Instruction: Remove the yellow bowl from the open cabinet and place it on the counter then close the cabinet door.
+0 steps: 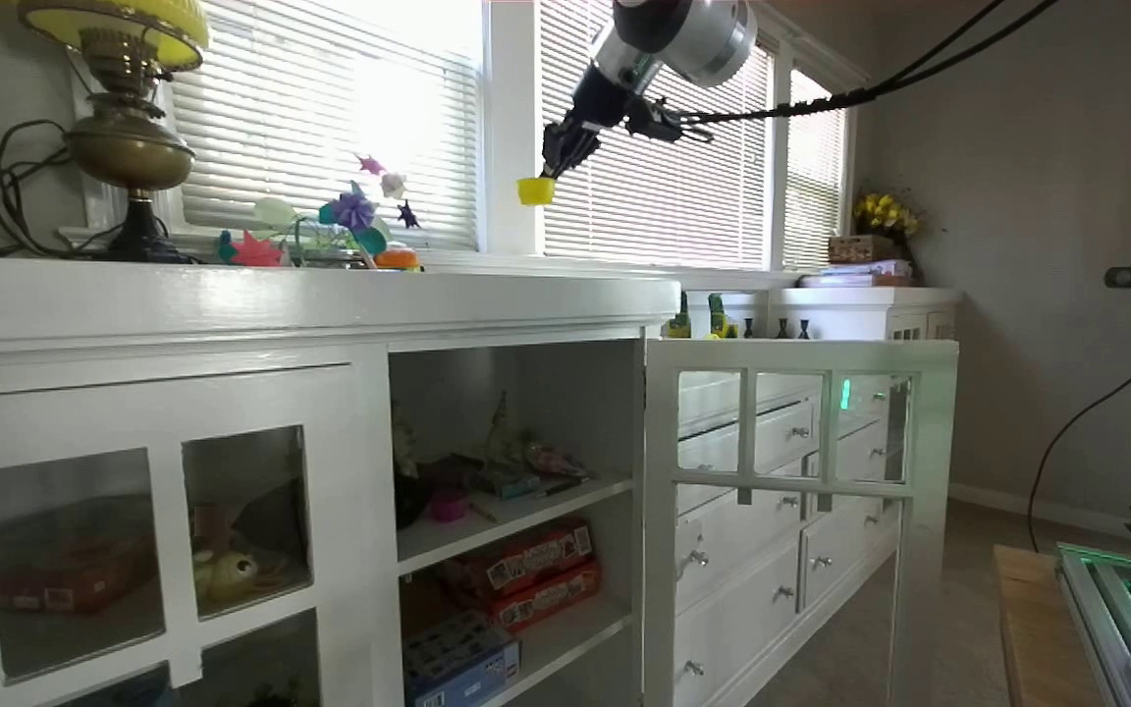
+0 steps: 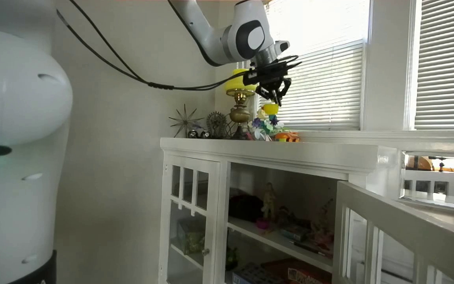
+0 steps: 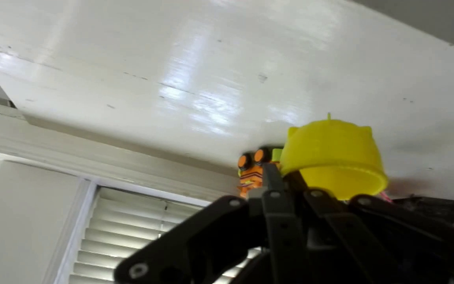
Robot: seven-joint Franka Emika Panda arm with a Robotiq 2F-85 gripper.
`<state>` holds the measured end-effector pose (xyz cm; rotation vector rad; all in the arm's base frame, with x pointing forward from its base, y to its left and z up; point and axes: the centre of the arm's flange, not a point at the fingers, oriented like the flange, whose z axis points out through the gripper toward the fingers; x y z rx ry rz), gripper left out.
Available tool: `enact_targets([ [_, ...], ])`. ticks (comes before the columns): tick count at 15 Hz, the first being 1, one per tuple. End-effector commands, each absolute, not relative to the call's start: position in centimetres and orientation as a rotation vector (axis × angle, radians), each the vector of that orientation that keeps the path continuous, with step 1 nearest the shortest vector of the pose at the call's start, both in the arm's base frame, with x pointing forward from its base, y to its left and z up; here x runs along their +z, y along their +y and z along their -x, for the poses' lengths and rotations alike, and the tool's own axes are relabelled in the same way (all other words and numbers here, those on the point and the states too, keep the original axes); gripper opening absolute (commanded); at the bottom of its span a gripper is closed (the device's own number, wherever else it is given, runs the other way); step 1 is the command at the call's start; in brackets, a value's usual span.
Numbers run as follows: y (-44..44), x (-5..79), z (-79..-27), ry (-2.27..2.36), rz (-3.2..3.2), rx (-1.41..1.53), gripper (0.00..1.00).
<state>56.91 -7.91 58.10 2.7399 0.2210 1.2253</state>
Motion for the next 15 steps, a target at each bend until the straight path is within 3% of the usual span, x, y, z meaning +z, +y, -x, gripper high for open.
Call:
enact_targets([
  [1, -11.1, 57.1, -58.8, 0.081, -2.803, 1.220, 0.01],
  [9, -11.6, 47.1, -62.9, -0.045, -2.796, 1.180, 0.01],
  [15, -11.1, 46.2, -64.2, -0.059, -2.723, 1.281, 0.01],
])
